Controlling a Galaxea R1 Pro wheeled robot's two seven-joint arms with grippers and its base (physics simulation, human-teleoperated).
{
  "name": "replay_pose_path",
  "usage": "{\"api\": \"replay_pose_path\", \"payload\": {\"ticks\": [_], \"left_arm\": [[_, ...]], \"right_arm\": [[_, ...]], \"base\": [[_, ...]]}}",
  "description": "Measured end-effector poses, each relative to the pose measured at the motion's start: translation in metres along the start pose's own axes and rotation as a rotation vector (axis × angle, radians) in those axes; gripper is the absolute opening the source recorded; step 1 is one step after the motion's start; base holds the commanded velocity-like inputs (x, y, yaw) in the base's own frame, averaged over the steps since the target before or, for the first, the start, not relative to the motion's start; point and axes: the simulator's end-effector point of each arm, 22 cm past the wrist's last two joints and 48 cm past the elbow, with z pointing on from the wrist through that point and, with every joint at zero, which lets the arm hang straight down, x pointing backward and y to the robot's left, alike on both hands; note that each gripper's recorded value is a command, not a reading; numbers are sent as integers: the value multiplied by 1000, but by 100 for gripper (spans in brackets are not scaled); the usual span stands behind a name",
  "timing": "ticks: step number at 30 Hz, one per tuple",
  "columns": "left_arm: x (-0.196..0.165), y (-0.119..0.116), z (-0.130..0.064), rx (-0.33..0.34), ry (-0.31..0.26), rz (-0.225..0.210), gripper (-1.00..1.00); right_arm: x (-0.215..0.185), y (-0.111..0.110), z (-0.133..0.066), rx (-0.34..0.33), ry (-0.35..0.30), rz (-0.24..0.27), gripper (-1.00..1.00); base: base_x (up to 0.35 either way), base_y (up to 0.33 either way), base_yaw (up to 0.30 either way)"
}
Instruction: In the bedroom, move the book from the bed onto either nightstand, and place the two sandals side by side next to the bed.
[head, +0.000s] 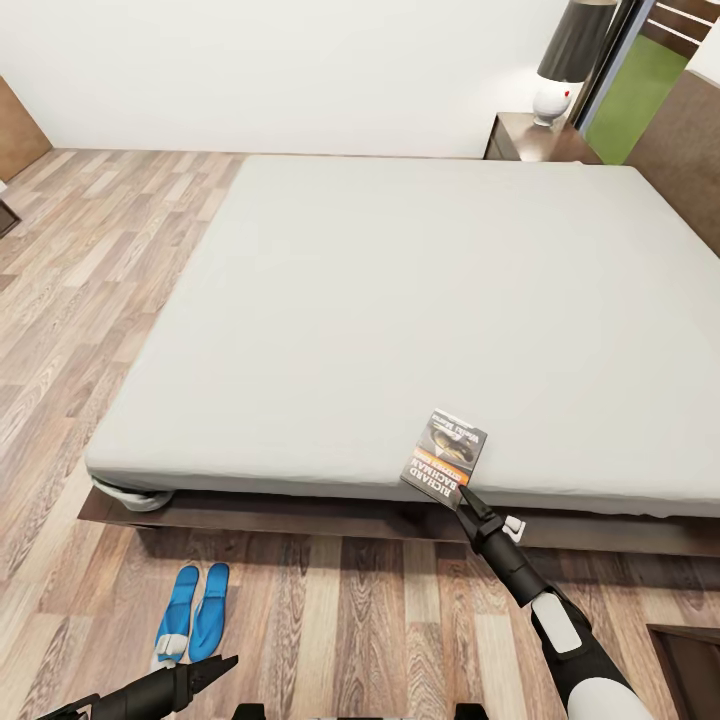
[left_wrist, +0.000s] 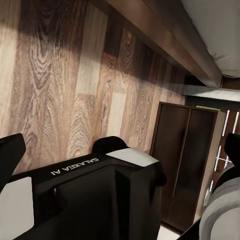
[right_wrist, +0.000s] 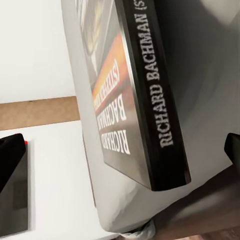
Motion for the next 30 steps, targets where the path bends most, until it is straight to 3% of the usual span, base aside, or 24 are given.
{"api": "replay_pose_path", "payload": {"ticks": [30], "left_arm": [[0, 0, 0, 0, 0, 0, 100]], "right_arm": [[0, 0, 0, 0, 0, 0, 100]], "base": [[0, 0, 0]]}}
